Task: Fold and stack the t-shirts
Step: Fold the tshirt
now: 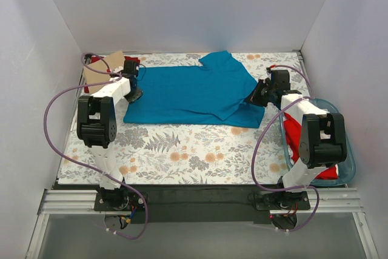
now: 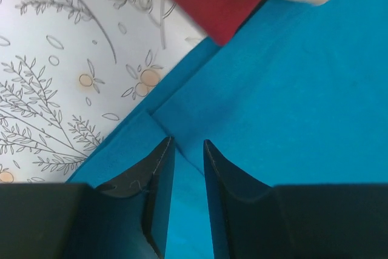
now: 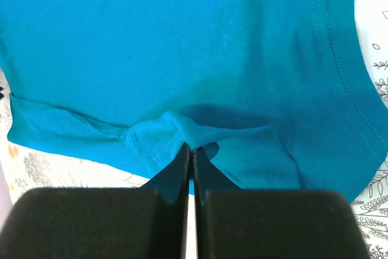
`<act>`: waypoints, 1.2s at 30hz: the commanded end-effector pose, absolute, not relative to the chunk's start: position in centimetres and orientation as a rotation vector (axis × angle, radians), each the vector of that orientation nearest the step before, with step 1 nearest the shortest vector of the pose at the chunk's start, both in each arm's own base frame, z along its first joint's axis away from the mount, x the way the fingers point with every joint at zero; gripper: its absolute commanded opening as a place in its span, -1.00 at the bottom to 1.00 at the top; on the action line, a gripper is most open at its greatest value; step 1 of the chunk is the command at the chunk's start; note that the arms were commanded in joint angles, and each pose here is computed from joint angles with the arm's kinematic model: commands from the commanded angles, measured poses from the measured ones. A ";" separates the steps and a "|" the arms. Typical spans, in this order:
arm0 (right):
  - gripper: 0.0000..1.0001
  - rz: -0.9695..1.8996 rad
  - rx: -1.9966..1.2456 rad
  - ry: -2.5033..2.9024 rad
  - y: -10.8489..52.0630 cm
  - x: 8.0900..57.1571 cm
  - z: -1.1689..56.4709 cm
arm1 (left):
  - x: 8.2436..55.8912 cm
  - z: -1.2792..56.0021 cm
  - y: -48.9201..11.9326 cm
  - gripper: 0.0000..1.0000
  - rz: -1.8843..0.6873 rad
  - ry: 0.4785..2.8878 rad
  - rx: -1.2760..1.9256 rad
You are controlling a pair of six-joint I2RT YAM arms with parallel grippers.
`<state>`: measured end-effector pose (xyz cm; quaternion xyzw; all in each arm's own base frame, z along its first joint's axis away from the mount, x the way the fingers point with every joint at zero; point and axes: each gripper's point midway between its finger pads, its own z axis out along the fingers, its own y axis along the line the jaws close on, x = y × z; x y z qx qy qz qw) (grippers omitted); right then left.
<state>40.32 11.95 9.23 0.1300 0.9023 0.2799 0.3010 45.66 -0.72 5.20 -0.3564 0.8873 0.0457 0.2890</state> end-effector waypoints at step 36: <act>-0.97 0.789 0.321 2.336 12.3 40.7 10.6 | 43.9 6.7 0.7 -1.00 0.296 2.337 -1.001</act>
